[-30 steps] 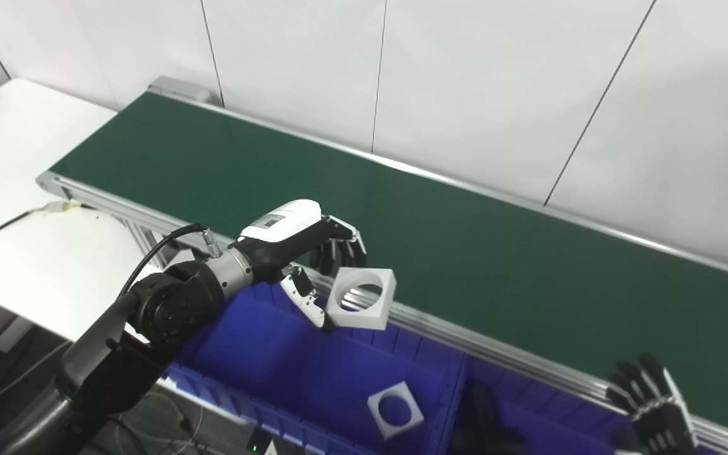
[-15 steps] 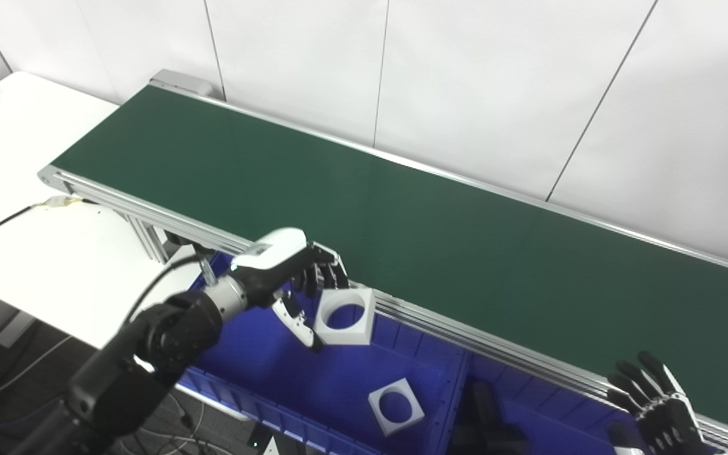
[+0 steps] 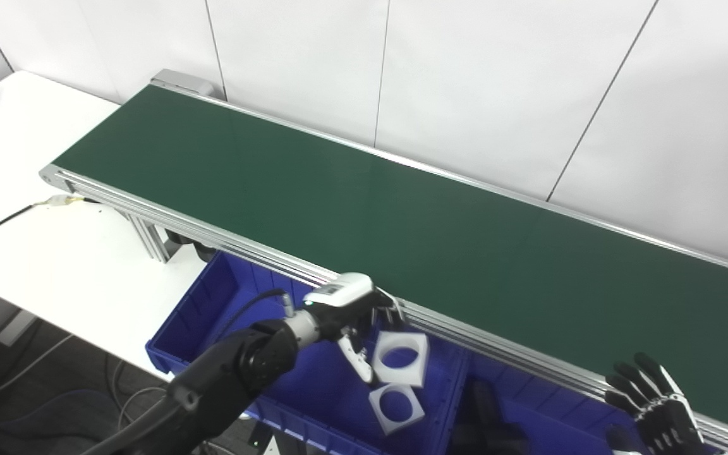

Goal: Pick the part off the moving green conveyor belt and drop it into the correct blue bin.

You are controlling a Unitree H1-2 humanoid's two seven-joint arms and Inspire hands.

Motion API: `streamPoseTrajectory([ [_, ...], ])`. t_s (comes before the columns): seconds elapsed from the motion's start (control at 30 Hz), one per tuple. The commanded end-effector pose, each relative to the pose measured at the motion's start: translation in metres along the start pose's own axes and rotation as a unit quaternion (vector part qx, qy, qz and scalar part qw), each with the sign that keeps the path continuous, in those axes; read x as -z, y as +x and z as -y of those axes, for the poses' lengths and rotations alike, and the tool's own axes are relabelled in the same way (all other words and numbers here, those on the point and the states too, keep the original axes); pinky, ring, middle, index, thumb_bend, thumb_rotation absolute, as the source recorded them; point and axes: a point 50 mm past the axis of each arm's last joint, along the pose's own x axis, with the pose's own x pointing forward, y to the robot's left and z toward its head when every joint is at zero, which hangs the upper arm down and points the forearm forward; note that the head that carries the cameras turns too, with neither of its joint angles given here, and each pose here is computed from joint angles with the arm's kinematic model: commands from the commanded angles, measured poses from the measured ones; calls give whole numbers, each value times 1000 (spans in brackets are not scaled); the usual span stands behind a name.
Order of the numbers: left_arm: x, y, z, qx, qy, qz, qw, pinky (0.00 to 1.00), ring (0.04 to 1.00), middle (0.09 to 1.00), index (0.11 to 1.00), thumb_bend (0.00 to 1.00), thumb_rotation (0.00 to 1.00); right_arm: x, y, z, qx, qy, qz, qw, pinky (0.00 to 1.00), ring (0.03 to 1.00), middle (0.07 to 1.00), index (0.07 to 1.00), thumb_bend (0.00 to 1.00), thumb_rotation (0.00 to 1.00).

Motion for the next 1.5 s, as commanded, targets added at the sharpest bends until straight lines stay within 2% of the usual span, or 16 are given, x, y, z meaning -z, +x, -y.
streamPoseTrajectory([
  [0.0, -1, 14, -17, -25, 25, 14, 999, 342, 402, 465, 513, 503, 0, -12, 3, 1, -1, 3, 22, 1000, 707, 771, 798, 855, 720, 594],
  [0.2, 5, 17, -13, -2, 35, 18, 999, 338, 405, 466, 508, 503, 0, -13, 3, 3, -2, 1, 24, 1000, 708, 769, 794, 853, 713, 584],
  [0.43, 8, 8, -23, -8, 29, 21, 999, 337, 400, 465, 510, 503, 0, -13, 3, 4, -1, 0, 23, 1000, 702, 764, 794, 852, 703, 577],
  [0.77, -6, -6, -39, -16, 90, 45, 995, 357, 412, 476, 507, 503, 0, -13, 3, 5, -3, -2, 23, 1000, 708, 771, 795, 854, 705, 583],
  [0.9, -8, -7, -39, -16, 99, 40, 994, 356, 414, 473, 507, 503, 0, -13, 3, 4, -5, -1, 24, 1000, 710, 772, 795, 856, 706, 586],
  [0.93, -9, -7, -39, -10, 98, 29, 995, 357, 414, 473, 507, 503, 0, -13, 3, 4, -5, 0, 23, 1000, 710, 772, 795, 856, 706, 585],
  [1.0, -12, -7, -42, 9, 91, 9, 996, 416, 425, 485, 515, 503, 0, -13, 3, 4, -4, 0, 23, 1000, 708, 771, 796, 855, 712, 583],
  [1.03, -13, -7, -43, 25, 86, -2, 996, 526, 534, 577, 605, 666, 6, -13, 3, 3, -4, -1, 22, 1000, 709, 770, 796, 857, 707, 583],
  [1.07, -13, -7, -45, 35, 82, -9, 996, 638, 645, 672, 683, 789, 42, -13, 3, 3, -4, -2, 22, 1000, 710, 771, 797, 859, 708, 587],
  [1.1, -14, -7, -46, 48, 81, -16, 995, 676, 682, 704, 710, 830, 54, -13, 3, 3, -5, -1, 22, 1000, 711, 771, 797, 859, 709, 589],
  [1.13, -14, -7, -48, 61, 81, -22, 995, 766, 762, 777, 774, 919, 130, -13, 3, 3, -4, 0, 22, 1000, 711, 771, 799, 860, 710, 588],
  [1.2, -13, -7, -52, 77, 80, -28, 993, 853, 831, 834, 830, 980, 226, -14, 3, 2, -4, 4, 22, 1000, 711, 771, 800, 863, 710, 584],
  [1.27, -13, -8, -55, 86, 78, -28, 993, 889, 862, 860, 860, 999, 306, -14, 3, 2, -5, 6, 22, 1000, 715, 772, 802, 868, 705, 577],
  [1.47, -14, -11, -60, 106, 70, -32, 991, 923, 885, 878, 879, 1000, 348, -14, 2, 2, -2, 2, 20, 1000, 704, 766, 797, 865, 712, 583],
])
